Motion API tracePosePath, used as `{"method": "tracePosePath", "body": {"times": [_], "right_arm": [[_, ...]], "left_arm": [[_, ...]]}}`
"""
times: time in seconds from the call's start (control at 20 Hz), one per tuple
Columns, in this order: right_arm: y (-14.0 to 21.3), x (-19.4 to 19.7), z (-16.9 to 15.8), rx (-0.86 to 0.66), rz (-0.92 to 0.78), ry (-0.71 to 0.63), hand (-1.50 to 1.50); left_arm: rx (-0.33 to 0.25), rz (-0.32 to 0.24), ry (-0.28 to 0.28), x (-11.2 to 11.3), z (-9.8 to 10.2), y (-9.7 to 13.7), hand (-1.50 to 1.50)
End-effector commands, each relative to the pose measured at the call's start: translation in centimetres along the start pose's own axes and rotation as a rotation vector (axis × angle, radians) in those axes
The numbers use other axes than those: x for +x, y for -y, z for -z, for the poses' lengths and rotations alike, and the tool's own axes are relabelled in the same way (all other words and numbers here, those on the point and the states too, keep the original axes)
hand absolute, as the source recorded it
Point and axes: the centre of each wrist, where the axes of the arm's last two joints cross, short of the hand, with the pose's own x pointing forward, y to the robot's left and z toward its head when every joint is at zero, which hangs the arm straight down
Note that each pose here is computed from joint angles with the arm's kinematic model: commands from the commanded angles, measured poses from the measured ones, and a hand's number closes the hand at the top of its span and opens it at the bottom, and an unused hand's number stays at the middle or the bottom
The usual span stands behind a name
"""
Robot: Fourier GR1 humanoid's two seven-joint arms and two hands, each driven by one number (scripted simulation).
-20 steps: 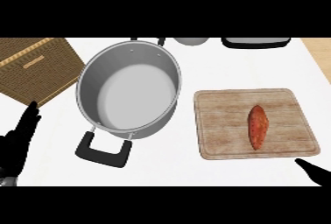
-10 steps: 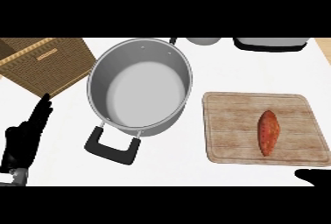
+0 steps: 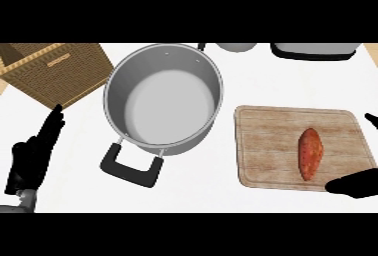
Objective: Pick the sweet potato from the cutting board and place it in the pot
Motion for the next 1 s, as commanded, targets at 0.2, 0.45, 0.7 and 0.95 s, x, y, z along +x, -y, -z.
{"method": "tracePosePath", "body": {"times": [0.2, 0.45, 0.7, 0.95], "right_arm": [[-0.2, 4.0, 1.5, 0.079, -0.128, -0.196, -1.50], [-2.6, 5.0, 3.4, 0.103, -0.168, -0.229, -1.50], [-5.3, 5.2, 4.5, 0.152, -0.187, -0.244, -1.50], [-4.6, 5.6, 6.6, 0.149, -0.180, -0.278, -1.50]], "left_arm": [[0.022, 0.014, -0.017, -0.4, 0.2, -0.7, 0.00], [0.006, -0.008, -0.024, -1.0, 0.0, -1.0, 0.00], [0.024, -0.003, -0.021, -0.5, 0.5, -0.3, 0.00], [0.047, -0.014, -0.029, -0.6, -0.2, -2.2, 0.00]]}}
